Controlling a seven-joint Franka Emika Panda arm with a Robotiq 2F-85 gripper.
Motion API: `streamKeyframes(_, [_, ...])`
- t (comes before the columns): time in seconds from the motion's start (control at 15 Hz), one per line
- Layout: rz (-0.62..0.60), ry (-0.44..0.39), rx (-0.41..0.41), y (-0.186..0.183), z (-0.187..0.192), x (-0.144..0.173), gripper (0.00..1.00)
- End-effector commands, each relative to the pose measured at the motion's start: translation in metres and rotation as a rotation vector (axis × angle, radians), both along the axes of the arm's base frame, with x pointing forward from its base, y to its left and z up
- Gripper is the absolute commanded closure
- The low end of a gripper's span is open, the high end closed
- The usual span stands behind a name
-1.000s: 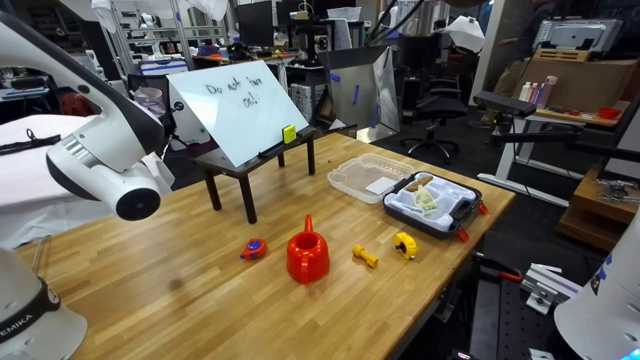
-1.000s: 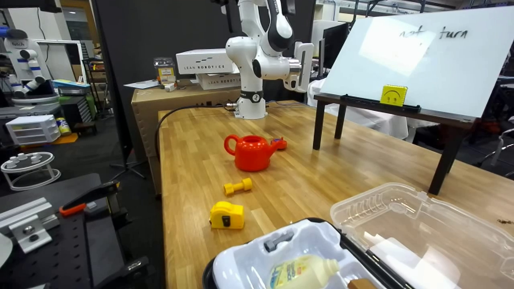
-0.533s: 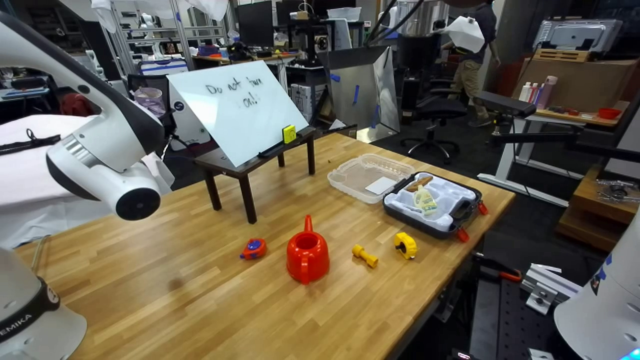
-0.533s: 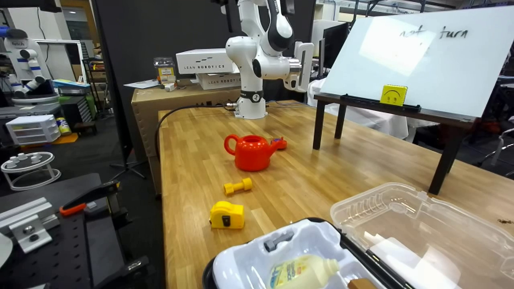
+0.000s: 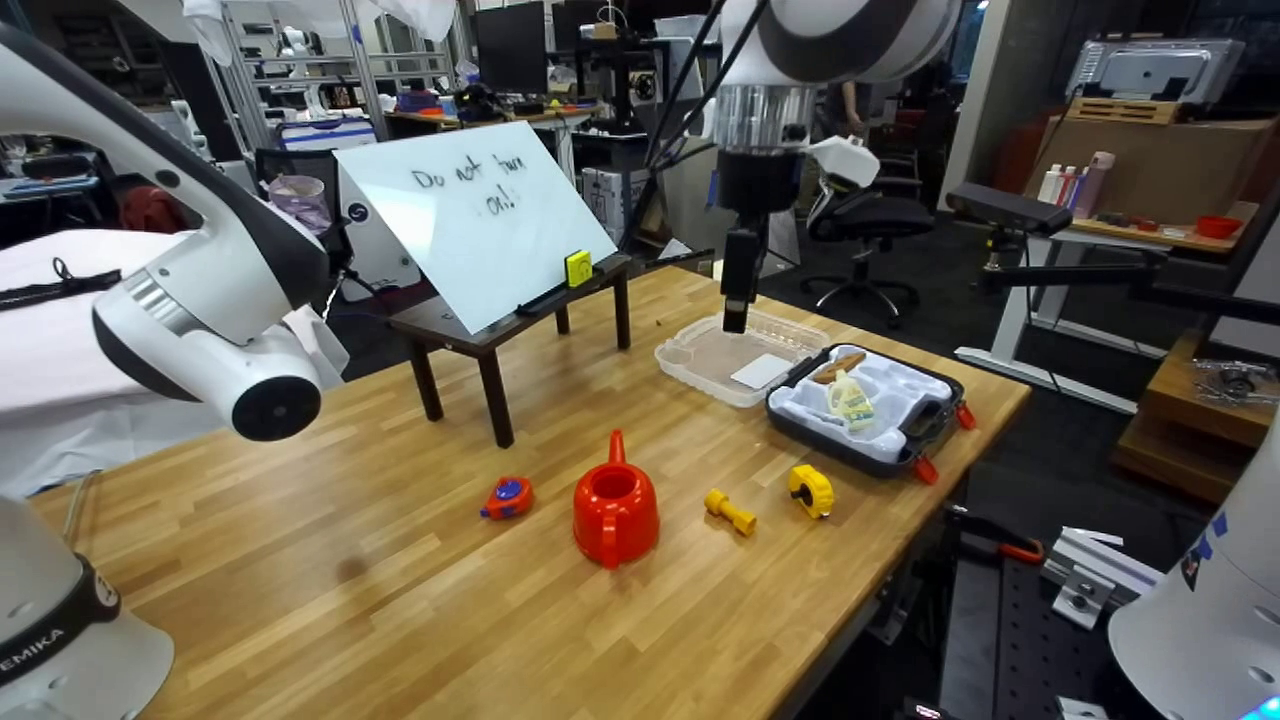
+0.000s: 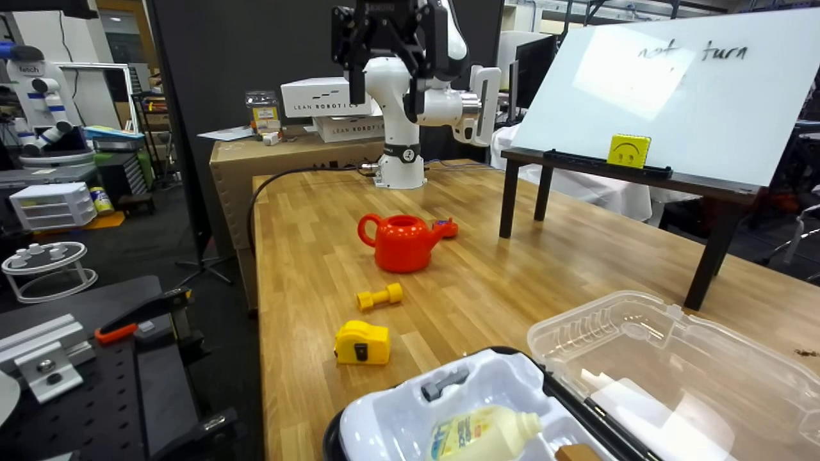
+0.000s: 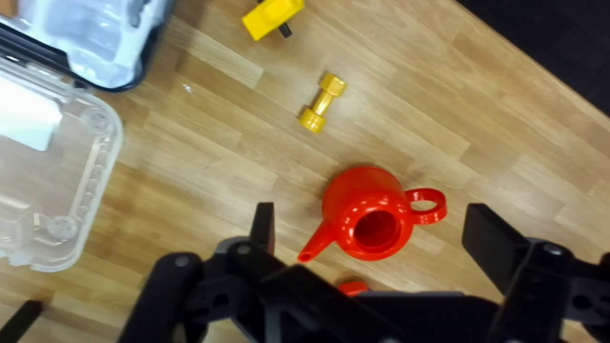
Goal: Put the yellow toy dumbbell in the orange toy teapot
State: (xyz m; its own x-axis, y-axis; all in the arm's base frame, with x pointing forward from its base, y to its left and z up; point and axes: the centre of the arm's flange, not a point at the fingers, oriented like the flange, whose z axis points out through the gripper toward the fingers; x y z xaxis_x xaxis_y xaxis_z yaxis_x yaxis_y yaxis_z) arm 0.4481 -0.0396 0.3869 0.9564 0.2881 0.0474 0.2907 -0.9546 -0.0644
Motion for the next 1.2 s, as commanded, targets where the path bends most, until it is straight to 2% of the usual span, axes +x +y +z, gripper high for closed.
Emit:
streamKeyframes(0.0, [0.014,0.02,0.025,0.005,-0.012,0.006,0.0])
streamKeyframes(0.13, [0.021,0.044,0.028,0.008,-0.024,0.01,0.0])
streamKeyframes(0.4, [0.018,0.021,0.03,0.006,-0.013,0.008,0.0])
streamKeyframes(0.67, [0.006,0.029,0.029,0.004,-0.022,0.012,0.0])
streamKeyframes(1.13, [-0.083,0.174,0.151,0.0,-0.106,0.025,0.0])
